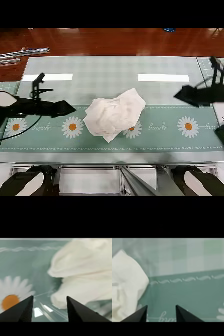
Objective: Fold the shirts.
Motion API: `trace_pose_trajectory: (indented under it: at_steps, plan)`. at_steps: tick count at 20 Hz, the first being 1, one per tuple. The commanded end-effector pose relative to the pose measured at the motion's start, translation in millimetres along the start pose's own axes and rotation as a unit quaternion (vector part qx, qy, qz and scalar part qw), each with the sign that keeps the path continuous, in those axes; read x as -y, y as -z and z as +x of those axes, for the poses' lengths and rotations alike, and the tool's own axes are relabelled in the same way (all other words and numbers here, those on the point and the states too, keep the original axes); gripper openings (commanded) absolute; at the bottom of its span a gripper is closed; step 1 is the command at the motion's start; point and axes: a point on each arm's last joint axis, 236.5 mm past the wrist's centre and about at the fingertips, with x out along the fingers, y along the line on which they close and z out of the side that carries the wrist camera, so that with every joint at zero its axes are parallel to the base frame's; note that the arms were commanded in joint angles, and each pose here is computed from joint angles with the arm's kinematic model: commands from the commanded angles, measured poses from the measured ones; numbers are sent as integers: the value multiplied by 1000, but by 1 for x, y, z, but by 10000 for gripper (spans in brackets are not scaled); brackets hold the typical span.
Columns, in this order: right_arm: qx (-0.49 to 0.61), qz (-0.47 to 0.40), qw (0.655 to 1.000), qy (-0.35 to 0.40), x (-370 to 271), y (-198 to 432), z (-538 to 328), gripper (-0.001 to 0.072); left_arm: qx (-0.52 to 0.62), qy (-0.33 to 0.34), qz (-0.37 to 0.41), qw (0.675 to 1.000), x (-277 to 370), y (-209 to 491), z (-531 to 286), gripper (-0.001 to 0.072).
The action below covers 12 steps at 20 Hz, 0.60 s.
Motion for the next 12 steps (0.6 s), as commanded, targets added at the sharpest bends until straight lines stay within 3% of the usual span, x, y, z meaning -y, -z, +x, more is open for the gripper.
trace_pose_trajectory:
  at_steps: [1,7,8,9,10,12]
  plan:
    - [-42,83,995,-21,37,79,21,409,-46,126,88,987,46,13,46,508]
    - [-110,127,985,-47,36,144,52,408,-104,106,184,972,71,50,117,506]
    - [-116,126,984,-47,35,149,54,408,-104,97,191,971,71,48,121,449]
    - [-120,118,985,-47,33,151,56,408,-105,90,194,971,70,44,122,153]
    - [-120,115,985,-48,29,151,59,408,-103,82,192,973,67,39,121,18]
    - [-115,116,985,-60,18,145,71,408,-95,81,184,975,65,28,114,18]
